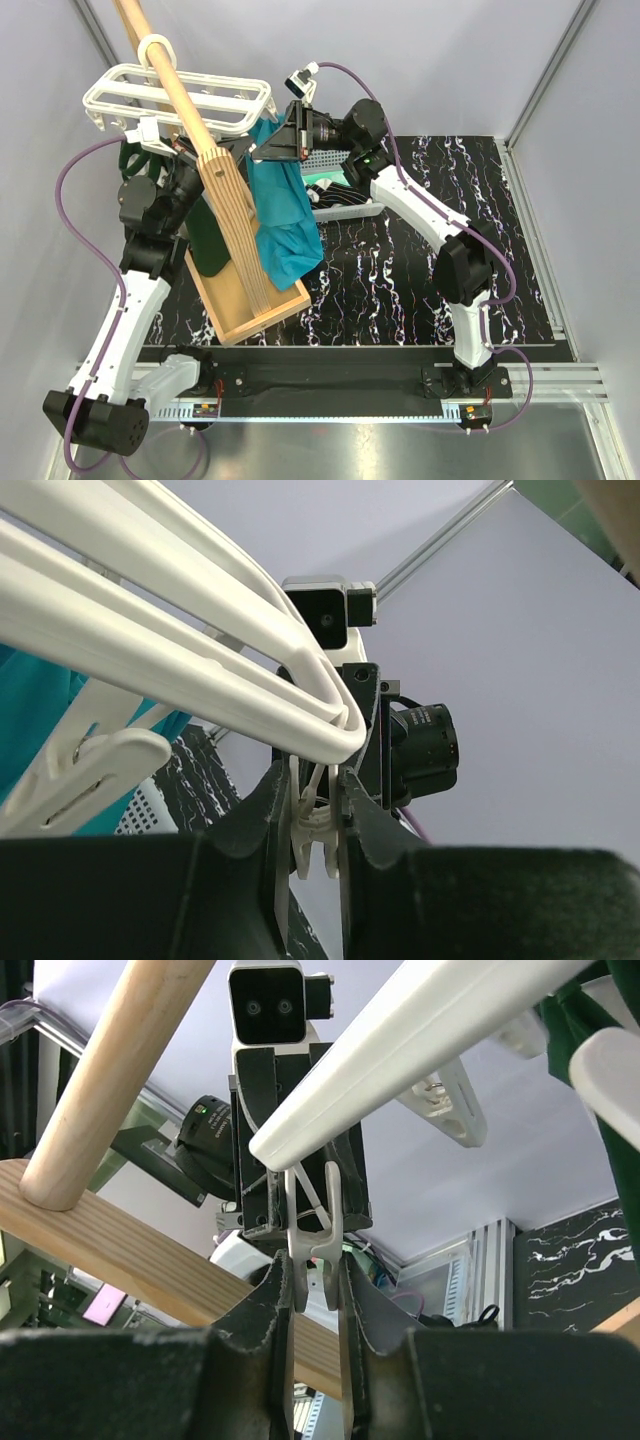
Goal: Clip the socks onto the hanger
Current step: Open the clamp at the hanger.
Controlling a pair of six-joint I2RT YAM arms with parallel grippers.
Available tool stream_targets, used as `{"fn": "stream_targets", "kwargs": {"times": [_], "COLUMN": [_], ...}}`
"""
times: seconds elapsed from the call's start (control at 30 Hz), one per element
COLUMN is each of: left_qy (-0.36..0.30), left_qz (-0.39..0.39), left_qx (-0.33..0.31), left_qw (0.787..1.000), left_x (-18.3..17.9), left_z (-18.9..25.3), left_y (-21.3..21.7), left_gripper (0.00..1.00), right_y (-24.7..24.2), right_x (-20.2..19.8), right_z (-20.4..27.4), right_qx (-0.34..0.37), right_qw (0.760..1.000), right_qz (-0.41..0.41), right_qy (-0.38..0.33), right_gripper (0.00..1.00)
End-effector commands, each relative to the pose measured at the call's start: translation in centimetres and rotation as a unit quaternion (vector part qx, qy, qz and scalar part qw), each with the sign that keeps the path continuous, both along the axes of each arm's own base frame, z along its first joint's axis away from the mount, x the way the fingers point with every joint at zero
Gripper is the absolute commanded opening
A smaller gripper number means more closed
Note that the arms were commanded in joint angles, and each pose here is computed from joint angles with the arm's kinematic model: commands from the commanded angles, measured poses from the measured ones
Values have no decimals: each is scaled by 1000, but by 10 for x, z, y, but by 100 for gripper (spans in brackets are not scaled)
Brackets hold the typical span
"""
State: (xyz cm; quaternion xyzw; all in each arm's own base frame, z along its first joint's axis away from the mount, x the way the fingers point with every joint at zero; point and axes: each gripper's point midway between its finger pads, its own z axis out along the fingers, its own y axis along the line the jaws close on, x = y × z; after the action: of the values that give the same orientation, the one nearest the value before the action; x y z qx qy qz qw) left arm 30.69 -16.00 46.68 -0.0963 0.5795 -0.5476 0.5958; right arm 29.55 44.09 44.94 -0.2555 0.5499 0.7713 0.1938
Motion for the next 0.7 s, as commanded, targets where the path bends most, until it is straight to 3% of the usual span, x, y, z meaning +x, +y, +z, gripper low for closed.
{"fn": "stream_targets", "kwargs": {"times": [0.0, 0.03, 0.07, 0.2, 0.27, 0.3, 0.43, 0.53, 0.63, 0.67], "left_qy": [-55, -56, -56, -51, -51, -46, -48, -50, -49, -49], "left_qz": [4, 9, 12, 42, 49, 55, 73, 85, 86, 86], "left_qx": [0, 1, 2, 25, 31, 41, 62, 75, 81, 82], "left_qw": [998, 998, 998, 998, 997, 997, 994, 992, 992, 992], "left_x": [-17, -17, -18, -18, -19, -17, -22, -22, -23, -23], "left_z": [36, 37, 37, 35, 34, 30, 29, 27, 24, 23], "left_y": [4, 5, 6, 14, 16, 18, 23, 27, 27, 27], "left_gripper": [0, 0, 0, 0, 0, 0, 0, 0, 0, 0], "right_y": [0, -1, -1, -10, -20, -28, -61, -91, -124, -145], "right_x": [-11, -11, -8, 2, 10, 16, 30, 51, 89, 110], "right_z": [5, 6, 1, -7, -13, -14, -22, -37, -65, -79], "right_qx": [-5, -4, -16, -44, -76, -87, -149, -211, -279, -314], "right_qw": [1000, 999, 1000, 997, 992, 989, 961, 927, 874, 843], "right_qz": [8, 3, -3, -46, -89, -112, -205, -284, -379, -424], "right_qy": [-18, -32, -23, -34, -44, -52, -114, -125, -120, -106], "right_gripper": [16, 23, 40, 64, 70, 78, 80, 79, 75, 72]}}
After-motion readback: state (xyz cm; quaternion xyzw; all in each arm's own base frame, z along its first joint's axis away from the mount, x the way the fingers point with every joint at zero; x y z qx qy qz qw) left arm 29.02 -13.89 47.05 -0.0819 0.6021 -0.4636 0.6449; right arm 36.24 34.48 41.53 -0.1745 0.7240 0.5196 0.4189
